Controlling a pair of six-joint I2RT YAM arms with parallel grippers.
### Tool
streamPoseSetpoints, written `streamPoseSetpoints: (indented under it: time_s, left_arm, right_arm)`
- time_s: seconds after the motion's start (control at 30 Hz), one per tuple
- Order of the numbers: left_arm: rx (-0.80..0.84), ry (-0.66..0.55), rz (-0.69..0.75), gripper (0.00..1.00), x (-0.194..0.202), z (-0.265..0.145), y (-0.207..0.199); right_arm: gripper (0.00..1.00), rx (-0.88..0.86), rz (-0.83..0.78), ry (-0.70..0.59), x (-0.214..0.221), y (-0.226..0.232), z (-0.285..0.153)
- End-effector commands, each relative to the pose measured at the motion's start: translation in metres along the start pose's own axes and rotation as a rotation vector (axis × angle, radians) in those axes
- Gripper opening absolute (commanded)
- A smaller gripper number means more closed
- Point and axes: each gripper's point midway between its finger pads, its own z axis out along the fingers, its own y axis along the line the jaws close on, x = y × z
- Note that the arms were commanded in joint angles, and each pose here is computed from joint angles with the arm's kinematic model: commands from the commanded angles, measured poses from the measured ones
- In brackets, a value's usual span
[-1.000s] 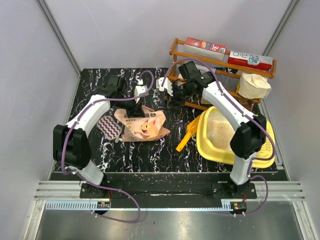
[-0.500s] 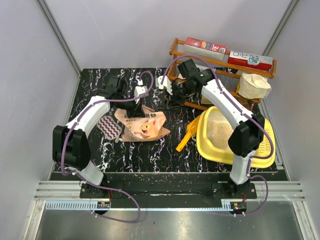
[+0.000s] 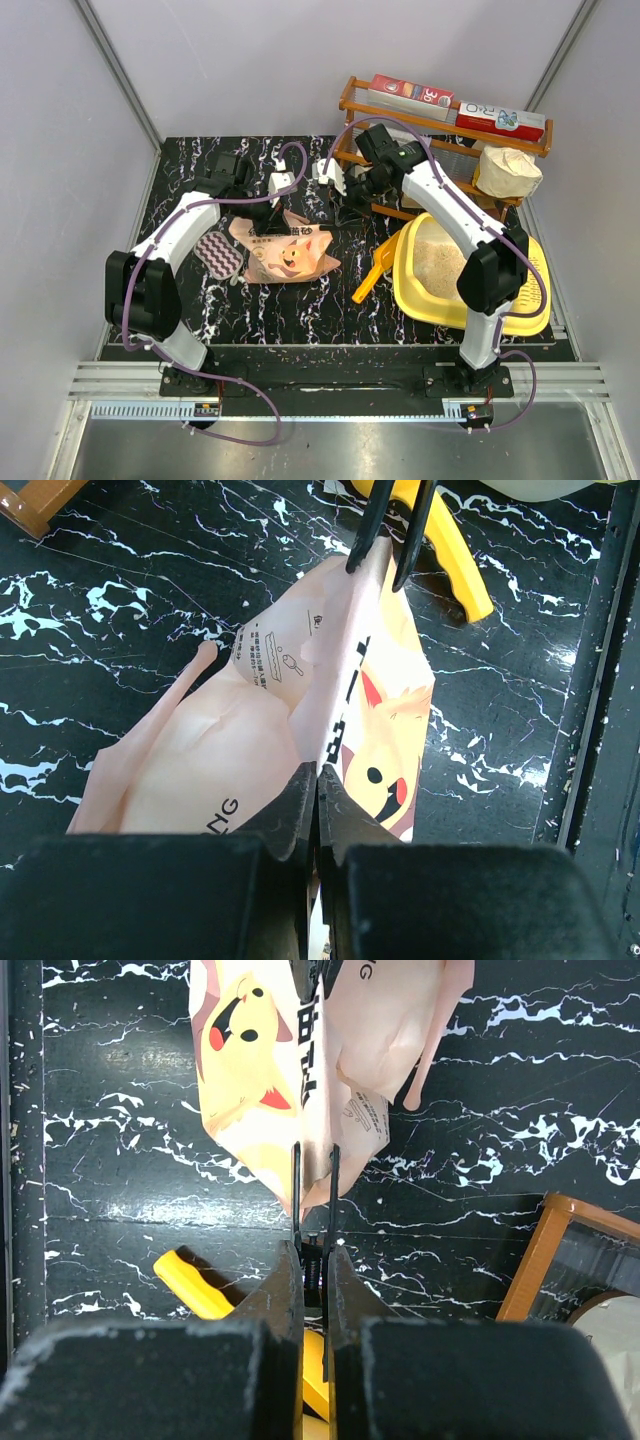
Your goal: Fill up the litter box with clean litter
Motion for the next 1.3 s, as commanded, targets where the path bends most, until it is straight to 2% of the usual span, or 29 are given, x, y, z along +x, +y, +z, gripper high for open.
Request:
streamPoseSetpoints:
  time_s: [0.0,0.3,0.47,0.6,0.63,0.73,0.87,0.97,1.0,1.13,1.27]
  left_arm:
    - [0.016,-0.066,0.052,0.01,-0.024,-0.004,-0.006]
    - [0.01,-0.07,0.055,0.01,-0.029,-0.004,-0.004]
    - [-0.007,-0.066,0.048,0.06,-0.03,-0.005,0.001]
    - [-0.033,-0.082,0.005,0.21,-0.036,-0.007,0.004]
    - [-0.039,-0.087,0.001,0.3,-0.037,-0.01,0.004]
    - [-0.067,-0.097,-0.013,0.4,-0.035,-0.021,0.002]
    - [-0.123,-0.059,-0.041,0.45,-0.018,-0.036,-0.003]
    - [-0.236,-0.02,-0.095,0.48,-0.007,-0.049,0.008]
    - [-0.327,0.009,-0.135,0.49,-0.001,-0.057,0.019]
    - [-0.53,-0.038,-0.159,0.56,-0.008,-0.083,0.036]
    - [-0.618,-0.057,-0.173,0.57,-0.009,-0.099,0.036]
  right_arm:
    - [0.0,0.044,-0.05,-0.038,-0.018,-0.002,-0.014]
    - [0.0,0.0,-0.079,-0.031,-0.021,0.007,0.004]
    - [0.0,-0.032,-0.168,0.017,-0.031,0.018,0.02]
    - [0.0,-0.016,-0.187,0.05,-0.037,0.016,0.029]
    - [0.0,-0.007,-0.186,0.056,-0.039,0.015,0.029]
    - [0.0,0.007,-0.167,0.089,-0.034,0.01,0.033]
    - [0.0,0.019,-0.147,0.123,-0.031,0.007,0.043]
    - [0.0,0.029,-0.128,0.138,-0.032,0.006,0.048]
    - [0.0,0.03,-0.121,0.137,-0.032,0.005,0.049]
    - [0.0,0.032,-0.121,0.111,-0.047,0.006,0.055]
    - [0.0,0.025,-0.1,0.087,-0.059,0.009,0.063]
